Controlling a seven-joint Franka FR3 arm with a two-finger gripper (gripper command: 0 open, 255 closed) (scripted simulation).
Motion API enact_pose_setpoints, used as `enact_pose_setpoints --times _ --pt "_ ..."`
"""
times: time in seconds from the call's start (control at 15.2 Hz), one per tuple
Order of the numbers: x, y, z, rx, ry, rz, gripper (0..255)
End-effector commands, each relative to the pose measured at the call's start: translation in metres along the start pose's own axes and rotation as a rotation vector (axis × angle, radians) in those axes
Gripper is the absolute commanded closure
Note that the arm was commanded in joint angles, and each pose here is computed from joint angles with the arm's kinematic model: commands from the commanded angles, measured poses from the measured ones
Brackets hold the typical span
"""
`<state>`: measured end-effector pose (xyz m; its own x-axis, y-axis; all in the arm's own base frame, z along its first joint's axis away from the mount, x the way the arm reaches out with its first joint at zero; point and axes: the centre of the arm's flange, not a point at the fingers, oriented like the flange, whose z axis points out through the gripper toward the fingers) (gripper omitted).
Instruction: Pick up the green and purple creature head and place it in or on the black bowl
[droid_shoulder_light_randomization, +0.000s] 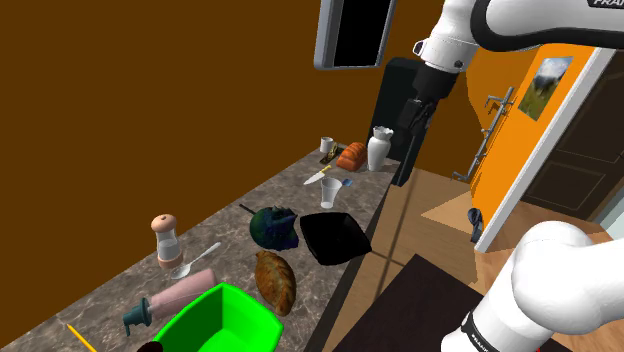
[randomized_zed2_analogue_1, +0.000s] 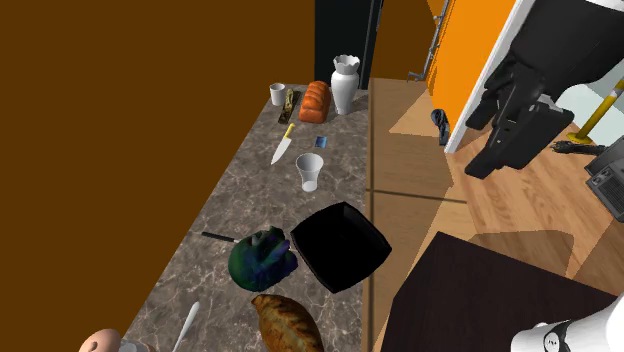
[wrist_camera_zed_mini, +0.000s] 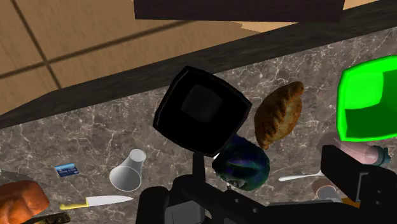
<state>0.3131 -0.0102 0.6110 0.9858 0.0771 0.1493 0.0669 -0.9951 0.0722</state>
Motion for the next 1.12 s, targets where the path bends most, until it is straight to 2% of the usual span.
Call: enact_pose_setpoints --times 0.0,1.06 --pt "0.000 0.000 0.000 0.000 0.000 0.000 0" --pt "0.084 -0.074 0.185 -0.274 0.054 -0.602 0"
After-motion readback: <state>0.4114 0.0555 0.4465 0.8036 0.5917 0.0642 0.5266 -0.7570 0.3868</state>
